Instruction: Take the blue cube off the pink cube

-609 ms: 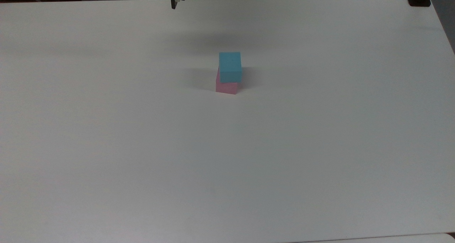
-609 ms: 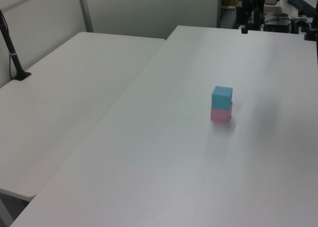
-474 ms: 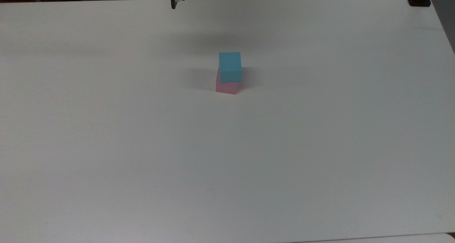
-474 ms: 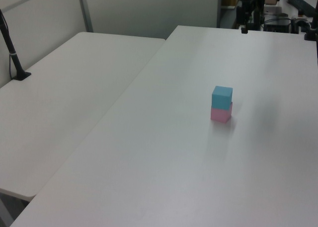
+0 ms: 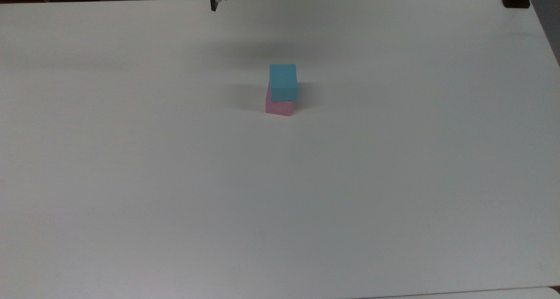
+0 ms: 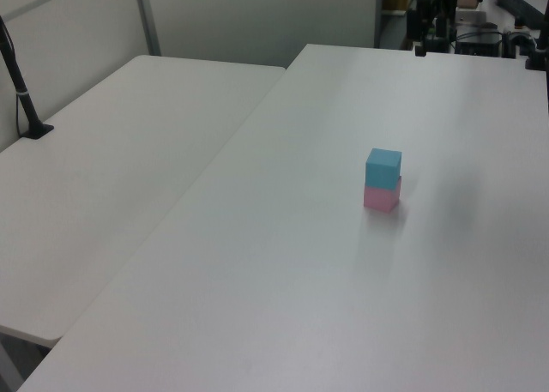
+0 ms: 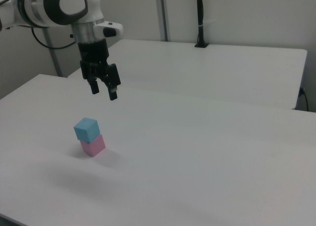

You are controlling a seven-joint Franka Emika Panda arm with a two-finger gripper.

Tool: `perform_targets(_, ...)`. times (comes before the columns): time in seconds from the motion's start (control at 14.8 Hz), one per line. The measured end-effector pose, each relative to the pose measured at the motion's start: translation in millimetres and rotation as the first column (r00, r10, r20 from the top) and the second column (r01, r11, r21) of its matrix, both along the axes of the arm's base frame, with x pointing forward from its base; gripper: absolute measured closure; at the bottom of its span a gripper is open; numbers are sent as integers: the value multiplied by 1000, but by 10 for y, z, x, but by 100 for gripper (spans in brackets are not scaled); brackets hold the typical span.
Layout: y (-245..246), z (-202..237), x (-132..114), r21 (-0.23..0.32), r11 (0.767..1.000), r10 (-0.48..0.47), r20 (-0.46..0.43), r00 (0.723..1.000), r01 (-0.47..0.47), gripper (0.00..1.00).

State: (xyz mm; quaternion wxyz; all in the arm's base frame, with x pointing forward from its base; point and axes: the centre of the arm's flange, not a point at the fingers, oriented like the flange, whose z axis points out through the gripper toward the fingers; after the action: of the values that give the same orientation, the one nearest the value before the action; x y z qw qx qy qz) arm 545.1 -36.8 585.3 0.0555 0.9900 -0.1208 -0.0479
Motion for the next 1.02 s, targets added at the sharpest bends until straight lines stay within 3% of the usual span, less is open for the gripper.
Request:
perform_targets(0.41,267,-154,78,56,997,59,-26,998,-58,0)
perform_targets(0.68,1222,-707,297,76,979,193,-75,978,-188,0)
perform_targets(1.02,1664,-1406,557,73,973,223,-82,971,-217,0)
